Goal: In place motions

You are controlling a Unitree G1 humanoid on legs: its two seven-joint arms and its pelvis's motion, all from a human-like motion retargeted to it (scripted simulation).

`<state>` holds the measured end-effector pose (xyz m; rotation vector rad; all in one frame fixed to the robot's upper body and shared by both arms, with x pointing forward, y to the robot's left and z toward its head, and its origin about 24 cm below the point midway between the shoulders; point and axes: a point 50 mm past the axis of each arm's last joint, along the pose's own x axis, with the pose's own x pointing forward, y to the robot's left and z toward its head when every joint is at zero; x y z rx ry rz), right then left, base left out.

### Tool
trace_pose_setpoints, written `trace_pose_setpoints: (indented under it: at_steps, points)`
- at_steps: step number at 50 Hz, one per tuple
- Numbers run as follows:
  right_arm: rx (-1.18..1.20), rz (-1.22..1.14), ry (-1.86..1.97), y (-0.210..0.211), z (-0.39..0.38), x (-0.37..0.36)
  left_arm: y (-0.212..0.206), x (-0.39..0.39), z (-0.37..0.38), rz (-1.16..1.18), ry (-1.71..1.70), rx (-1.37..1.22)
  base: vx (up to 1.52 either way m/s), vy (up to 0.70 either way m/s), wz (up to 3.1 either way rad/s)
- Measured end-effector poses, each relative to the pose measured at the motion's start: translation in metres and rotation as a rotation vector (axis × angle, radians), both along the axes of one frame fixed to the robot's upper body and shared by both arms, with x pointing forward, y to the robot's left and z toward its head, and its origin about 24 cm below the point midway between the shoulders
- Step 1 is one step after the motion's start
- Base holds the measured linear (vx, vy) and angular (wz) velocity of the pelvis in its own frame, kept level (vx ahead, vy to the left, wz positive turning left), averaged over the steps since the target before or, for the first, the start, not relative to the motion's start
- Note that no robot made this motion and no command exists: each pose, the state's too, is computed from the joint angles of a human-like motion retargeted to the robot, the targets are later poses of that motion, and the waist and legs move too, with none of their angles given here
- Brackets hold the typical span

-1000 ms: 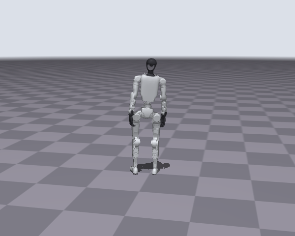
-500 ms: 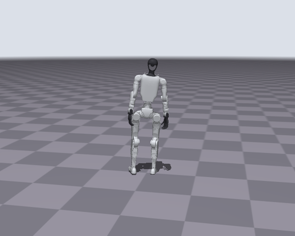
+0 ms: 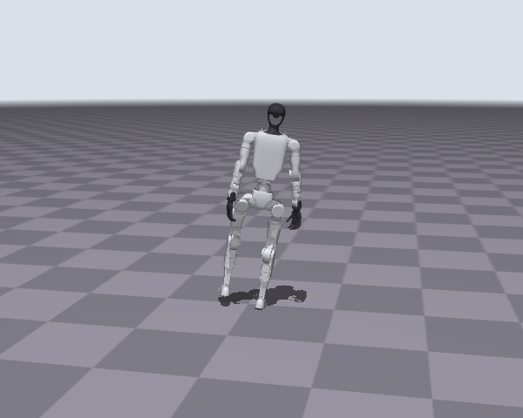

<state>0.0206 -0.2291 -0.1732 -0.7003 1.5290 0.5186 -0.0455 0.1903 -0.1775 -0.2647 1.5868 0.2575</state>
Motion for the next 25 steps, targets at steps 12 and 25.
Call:
trace_pose_setpoints:
  at_steps: [12, 25]
  points:
    - [-0.007, -0.039, 0.021, 0.004, -0.001, -0.011, -0.025, -0.041, 0.005, 0.091, 0.118, -0.073, -0.07, -0.03, -0.33]
    - [0.018, -0.074, 0.022, 0.004, -0.001, -0.010, -0.045, -0.072, 0.012, 0.147, 0.215, -0.132, 0.00, 0.03, -0.29]
